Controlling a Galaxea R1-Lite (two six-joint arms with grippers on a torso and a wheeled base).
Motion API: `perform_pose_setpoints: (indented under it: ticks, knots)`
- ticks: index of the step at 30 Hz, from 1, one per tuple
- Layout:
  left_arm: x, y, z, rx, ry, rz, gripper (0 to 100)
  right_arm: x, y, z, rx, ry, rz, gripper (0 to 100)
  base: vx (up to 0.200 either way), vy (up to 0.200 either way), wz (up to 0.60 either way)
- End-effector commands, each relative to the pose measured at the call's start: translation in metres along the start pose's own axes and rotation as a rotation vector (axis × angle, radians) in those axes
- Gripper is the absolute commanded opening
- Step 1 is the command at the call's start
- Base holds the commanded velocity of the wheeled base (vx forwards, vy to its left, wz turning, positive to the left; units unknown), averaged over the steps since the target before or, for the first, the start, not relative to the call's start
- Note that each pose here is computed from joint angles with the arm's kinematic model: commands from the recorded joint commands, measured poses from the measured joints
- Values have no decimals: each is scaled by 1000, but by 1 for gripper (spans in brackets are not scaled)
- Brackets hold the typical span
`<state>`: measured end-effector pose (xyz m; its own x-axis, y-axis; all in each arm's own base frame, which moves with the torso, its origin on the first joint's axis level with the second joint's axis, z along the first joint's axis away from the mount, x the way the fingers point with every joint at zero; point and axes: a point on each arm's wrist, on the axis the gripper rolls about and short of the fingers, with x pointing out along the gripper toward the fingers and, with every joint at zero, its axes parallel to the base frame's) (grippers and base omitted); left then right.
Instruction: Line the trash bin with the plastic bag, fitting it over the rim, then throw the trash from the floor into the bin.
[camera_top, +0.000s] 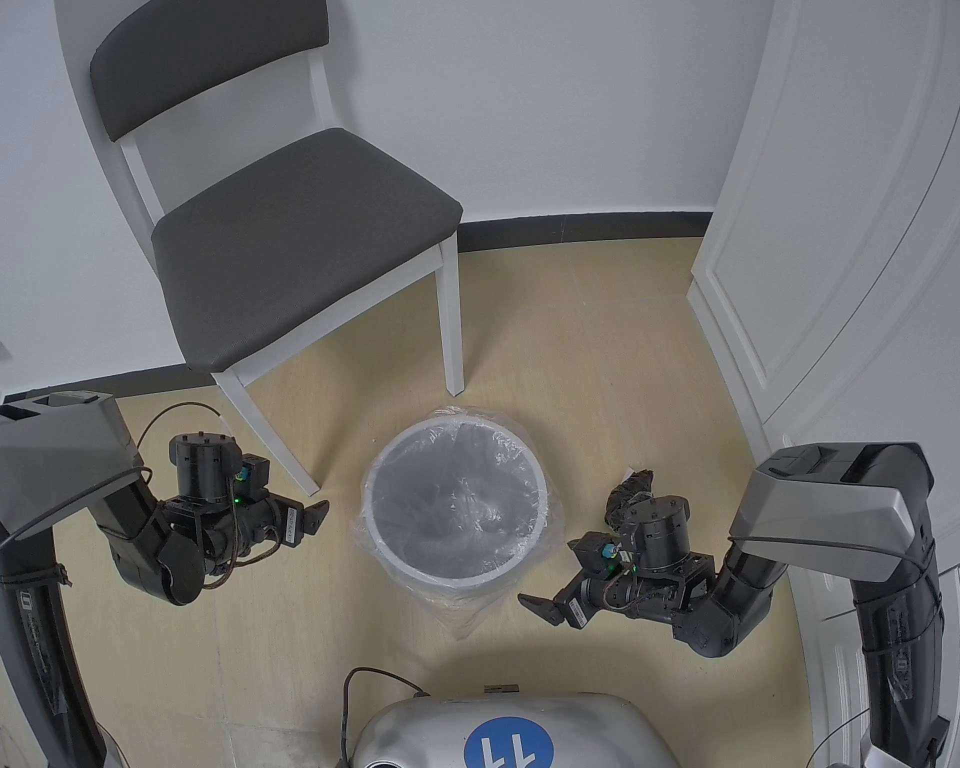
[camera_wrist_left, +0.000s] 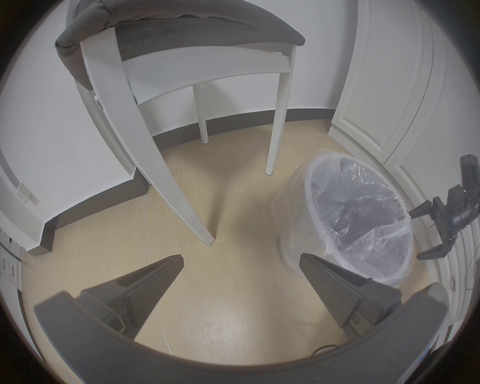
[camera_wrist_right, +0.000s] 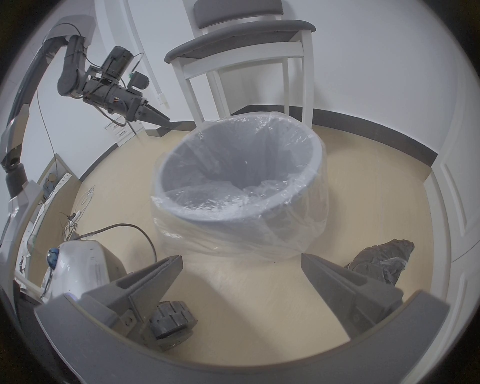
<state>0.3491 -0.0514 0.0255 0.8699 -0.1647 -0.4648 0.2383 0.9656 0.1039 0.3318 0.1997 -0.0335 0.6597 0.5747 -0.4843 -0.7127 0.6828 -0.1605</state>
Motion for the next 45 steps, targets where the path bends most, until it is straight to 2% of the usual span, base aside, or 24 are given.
perform_pose_setpoints:
  ticks: [1, 14, 15, 28, 36, 45]
  knots:
    - [-1, -3, 1, 5, -3, -8, 100, 15, -5, -9, 5, 7, -9, 100, 0, 0, 0]
    - [-3, -5, 3, 6, -34, -7, 100, 39, -14, -10, 5, -33, -30, 100, 0, 0, 0]
    - [-3, -5, 2, 6, -32, -7, 100, 40, -14, -9, 4, -36, -31, 0, 0, 0, 0]
    - [-2, -4, -1, 2, -23, -5, 100, 48, -27, -17, 16, -30, -56, 0, 0, 0, 0]
    - [0, -4, -2, -1, -18, -5, 100, 58, -55, -17, 49, 15, -92, 0, 0, 0, 0]
    - [2, -3, -4, 0, -12, -3, 100, 66, -68, -12, 71, 73, -90, 0, 0, 0, 0]
